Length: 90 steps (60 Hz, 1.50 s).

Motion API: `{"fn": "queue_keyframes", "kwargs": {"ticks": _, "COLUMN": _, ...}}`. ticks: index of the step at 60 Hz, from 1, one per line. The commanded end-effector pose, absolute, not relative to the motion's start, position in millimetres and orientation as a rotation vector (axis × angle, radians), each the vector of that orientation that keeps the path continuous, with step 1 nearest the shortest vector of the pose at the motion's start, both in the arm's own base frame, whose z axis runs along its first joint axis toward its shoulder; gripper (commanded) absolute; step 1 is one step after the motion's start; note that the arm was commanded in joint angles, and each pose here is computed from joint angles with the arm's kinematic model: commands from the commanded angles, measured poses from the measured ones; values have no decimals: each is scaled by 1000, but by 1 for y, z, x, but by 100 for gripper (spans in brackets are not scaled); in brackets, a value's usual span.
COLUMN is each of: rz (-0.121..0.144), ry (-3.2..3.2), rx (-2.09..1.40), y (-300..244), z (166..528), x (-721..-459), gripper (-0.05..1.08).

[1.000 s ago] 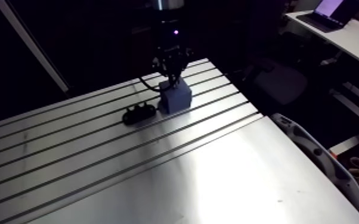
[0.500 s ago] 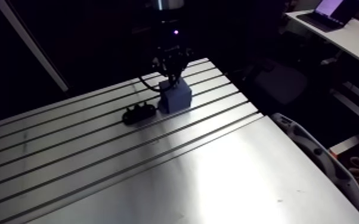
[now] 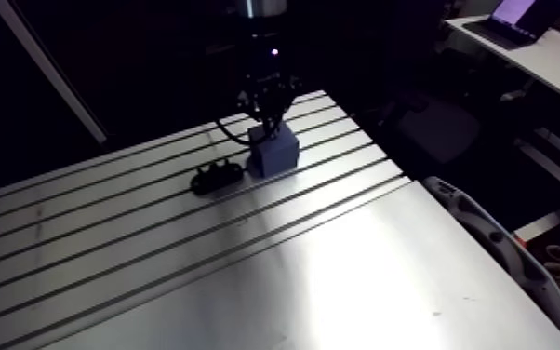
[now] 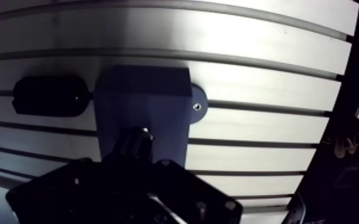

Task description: Pick up the M10 bolt and insert it into the hex recess until seated.

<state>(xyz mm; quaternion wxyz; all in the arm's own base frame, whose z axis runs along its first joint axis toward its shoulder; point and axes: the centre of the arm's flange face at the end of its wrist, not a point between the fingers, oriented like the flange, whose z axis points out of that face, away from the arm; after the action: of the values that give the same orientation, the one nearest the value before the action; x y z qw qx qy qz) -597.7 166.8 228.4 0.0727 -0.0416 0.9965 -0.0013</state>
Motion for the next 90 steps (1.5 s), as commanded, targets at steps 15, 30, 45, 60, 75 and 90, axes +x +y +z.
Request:
{"fn": "queue_keyframes", "kwargs": {"ticks": 15, "rz": 4, "ry": 3005, "rx": -122, "y": 169, "z": 236, "x": -598, "gripper": 108}}
{"fn": "queue_keyframes", "kwargs": {"ticks": 30, "rz": 15, "ry": 3019, "rx": -124, "y": 170, "z": 245, "x": -601, "gripper": 108}}
{"fn": "queue_keyframes", "kwargs": {"ticks": 45, "rz": 8, "ry": 3005, "rx": -132, "y": 167, "z": 245, "x": -599, "gripper": 39}}
{"fn": "queue_keyframes", "kwargs": {"ticks": 60, "rz": 45, "ry": 2994, "rx": -146, "y": 166, "z": 246, "x": -599, "gripper": 0}}
{"fn": "queue_keyframes", "kwargs": {"ticks": 75, "rz": 60, "ry": 3019, "rx": -169, "y": 165, "z": 268, "x": -601, "gripper": 0}}
{"fn": "queue_keyframes", "kwargs": {"ticks": 90, "rz": 42, "ry": 3015, "rx": -125, "y": 161, "z": 327, "x": -603, "gripper": 1}}
